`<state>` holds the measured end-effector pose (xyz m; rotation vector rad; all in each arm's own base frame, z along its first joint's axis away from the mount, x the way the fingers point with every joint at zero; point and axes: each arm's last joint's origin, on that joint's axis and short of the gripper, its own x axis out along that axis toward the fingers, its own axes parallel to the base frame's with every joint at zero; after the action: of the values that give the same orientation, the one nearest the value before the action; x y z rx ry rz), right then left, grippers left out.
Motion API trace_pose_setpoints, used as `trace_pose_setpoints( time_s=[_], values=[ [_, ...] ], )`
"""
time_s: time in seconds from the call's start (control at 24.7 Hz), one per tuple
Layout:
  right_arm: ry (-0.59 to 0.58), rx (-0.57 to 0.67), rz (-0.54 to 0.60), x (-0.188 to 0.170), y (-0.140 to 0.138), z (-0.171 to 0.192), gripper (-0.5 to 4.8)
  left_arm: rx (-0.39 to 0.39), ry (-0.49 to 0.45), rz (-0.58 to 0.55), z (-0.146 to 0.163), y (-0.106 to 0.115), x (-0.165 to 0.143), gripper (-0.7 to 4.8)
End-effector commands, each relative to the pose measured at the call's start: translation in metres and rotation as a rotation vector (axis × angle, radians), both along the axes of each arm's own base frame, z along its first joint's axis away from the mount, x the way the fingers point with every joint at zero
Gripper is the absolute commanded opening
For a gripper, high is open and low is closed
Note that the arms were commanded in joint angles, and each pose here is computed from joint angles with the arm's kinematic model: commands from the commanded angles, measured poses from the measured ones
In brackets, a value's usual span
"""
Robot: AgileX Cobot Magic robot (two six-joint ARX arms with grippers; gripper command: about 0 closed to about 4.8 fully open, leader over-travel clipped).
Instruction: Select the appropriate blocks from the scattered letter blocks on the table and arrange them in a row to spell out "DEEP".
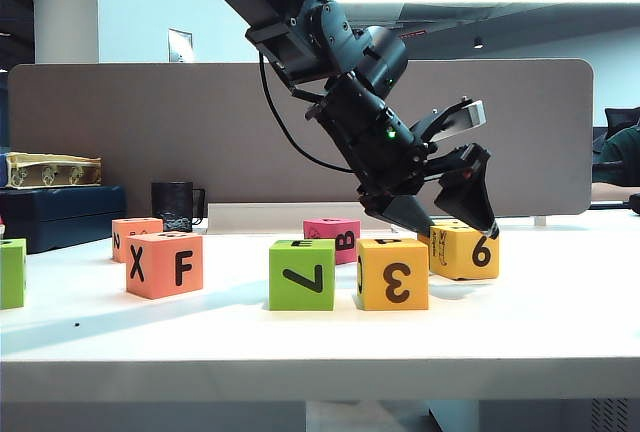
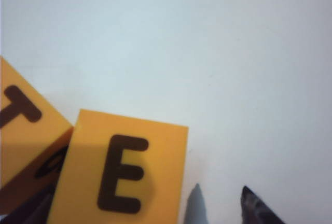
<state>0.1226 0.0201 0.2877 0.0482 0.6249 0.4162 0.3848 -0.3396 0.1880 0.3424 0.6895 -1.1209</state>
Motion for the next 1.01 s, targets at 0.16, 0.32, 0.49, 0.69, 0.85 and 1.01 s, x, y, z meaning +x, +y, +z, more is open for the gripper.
trace_pose_setpoints(
  time_s=[0.16, 0.32, 0.49, 0.69, 0.85, 1.01],
  values=[
    [-0.016, 0.0, 0.001, 0.0, 0.0, 0.002, -0.01, -0.013, -0.005, -0.014, 0.001, -0.005, -0.003, 3.98],
    [-0.016, 0.0, 0.001, 0.0, 0.0, 0.002, -0.01, -0.024, -0.016, -0.02, 0.002, -0.01, -0.005, 3.51],
    [-0.016, 0.0, 0.001, 0.0, 0.0, 0.002, -0.01, -0.024, -0.01, -0.009, 0.002, -0.01, -0.005, 3.08],
    [-0.016, 0.0, 0.001, 0.0, 0.0, 0.002, -0.01, -0.025, -0.008, -0.006, 0.002, -0.01, -0.005, 2.63],
    [-0.016, 0.0, 0.001, 0.0, 0.0, 0.002, -0.01, -0.025, -0.008, -0.012, 0.002, -0.012, -0.008, 2.63],
    [-0.016, 0.0, 0.001, 0.0, 0.0, 0.002, -0.01, -0.004, 0.023, 0.016, -0.011, -0.016, -0.008, 2.63]
  ],
)
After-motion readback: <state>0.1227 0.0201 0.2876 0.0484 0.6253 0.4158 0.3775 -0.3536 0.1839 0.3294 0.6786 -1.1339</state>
